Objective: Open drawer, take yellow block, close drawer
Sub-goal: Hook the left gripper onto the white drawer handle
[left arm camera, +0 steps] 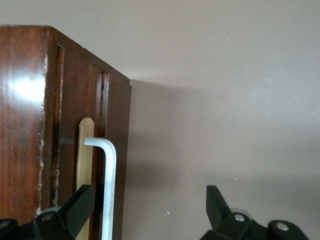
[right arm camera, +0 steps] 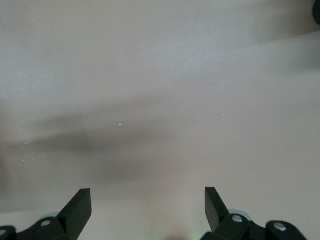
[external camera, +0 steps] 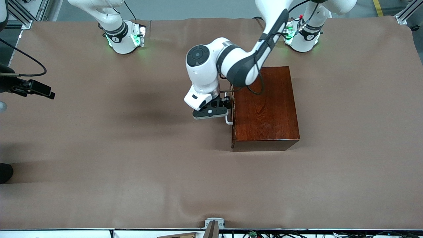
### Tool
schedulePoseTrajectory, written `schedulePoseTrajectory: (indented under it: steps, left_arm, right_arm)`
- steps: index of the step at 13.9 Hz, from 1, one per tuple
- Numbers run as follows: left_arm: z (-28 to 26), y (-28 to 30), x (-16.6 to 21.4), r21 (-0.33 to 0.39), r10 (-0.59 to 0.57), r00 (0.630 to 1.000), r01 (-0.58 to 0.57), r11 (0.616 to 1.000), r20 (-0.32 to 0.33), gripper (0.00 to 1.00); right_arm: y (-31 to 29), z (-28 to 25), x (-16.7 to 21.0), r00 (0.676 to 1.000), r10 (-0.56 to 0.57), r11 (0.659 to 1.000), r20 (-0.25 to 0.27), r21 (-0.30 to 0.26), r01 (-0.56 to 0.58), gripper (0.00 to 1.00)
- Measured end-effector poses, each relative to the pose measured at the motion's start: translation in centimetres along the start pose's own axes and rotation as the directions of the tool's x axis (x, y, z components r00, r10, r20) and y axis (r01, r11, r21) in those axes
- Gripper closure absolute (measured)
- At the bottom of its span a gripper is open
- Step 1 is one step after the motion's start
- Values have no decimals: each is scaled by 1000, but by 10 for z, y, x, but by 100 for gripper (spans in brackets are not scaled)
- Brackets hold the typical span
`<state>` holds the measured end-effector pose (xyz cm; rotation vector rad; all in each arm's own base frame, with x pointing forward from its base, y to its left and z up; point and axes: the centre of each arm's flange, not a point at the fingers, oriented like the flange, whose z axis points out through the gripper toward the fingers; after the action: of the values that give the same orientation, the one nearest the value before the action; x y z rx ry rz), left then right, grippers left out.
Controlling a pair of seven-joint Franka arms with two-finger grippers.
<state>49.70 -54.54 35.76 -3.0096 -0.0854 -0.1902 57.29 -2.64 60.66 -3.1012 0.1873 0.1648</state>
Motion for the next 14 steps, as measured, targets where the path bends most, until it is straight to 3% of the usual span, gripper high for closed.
schedulePoseTrajectory:
  steps: [7,14]
  left_arm:
    - [31,-2,-11,92,8,998,-14,996,65,0]
    - [52,8,-31,112,15,989,-31,993,144,0]
  right_arm:
    - [0,0,0,1000,0,1000,0,0,0,0]
    - [0,0,0,1000,0,1000,0,0,0,0]
